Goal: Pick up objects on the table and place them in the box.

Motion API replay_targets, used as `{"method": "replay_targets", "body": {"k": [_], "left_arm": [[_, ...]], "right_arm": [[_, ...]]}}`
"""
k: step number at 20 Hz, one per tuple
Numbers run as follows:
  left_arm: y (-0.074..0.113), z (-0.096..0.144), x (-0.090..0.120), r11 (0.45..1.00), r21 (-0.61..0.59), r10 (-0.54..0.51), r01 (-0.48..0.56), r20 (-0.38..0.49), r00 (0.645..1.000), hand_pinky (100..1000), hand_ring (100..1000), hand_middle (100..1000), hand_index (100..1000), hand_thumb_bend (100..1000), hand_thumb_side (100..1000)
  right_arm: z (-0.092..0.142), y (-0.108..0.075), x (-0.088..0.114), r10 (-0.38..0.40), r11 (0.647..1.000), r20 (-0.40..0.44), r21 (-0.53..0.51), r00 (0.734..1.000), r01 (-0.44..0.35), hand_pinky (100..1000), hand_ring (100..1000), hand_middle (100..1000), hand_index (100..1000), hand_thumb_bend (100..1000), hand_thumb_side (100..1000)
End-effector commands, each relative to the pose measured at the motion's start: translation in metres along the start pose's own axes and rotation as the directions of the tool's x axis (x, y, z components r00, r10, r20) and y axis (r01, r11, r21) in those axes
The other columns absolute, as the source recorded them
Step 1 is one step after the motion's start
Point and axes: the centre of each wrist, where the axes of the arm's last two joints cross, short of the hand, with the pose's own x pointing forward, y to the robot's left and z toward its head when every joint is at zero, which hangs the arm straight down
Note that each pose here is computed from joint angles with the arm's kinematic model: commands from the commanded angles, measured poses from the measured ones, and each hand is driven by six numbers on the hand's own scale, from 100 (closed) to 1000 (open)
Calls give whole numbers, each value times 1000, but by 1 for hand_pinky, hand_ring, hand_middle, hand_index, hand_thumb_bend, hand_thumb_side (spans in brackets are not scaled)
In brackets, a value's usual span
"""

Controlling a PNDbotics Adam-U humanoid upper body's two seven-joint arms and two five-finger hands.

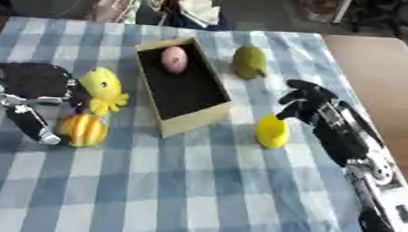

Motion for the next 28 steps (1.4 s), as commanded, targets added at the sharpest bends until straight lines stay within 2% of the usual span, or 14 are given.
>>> {"method": "replay_targets", "body": {"k": [1, 3, 9, 18, 23, 28], "left_arm": [[11, 8, -6, 998, -46, -40, 42, 50, 998, 662, 488, 467, 589, 339, 402], [12, 9, -6, 998, -41, -37, 39, 51, 998, 658, 479, 455, 576, 305, 396], [22, 15, -7, 999, -1, -35, 35, 50, 998, 658, 472, 443, 568, 282, 365], [69, 26, -16, 990, 135, -48, 45, 14, 999, 663, 477, 444, 572, 283, 340], [90, 17, -27, 981, 191, -29, 27, 10, 1000, 665, 479, 449, 575, 268, 319], [101, -2, -31, 977, 213, -22, 17, 19, 1000, 667, 481, 451, 577, 276, 315]], "right_arm": [[-4, -1, 5, 7, 1000, 21, 13, 1000, -7, 681, 581, 637, 859, 100, 753], [-4, -1, 5, 6, 1000, 21, 12, 1000, -7, 681, 581, 637, 859, 100, 750], [-4, -1, 5, 6, 1000, 20, 12, 1000, -6, 681, 581, 637, 858, 100, 751], [-5, 0, 5, 2, 1000, 20, 19, 1000, -2, 682, 581, 637, 859, 100, 749], [-10, 5, 6, -14, 999, 36, 37, 999, 12, 682, 581, 638, 859, 100, 746], [-17, 11, 8, -32, 998, 54, 59, 998, 29, 682, 581, 637, 859, 100, 746]]}}
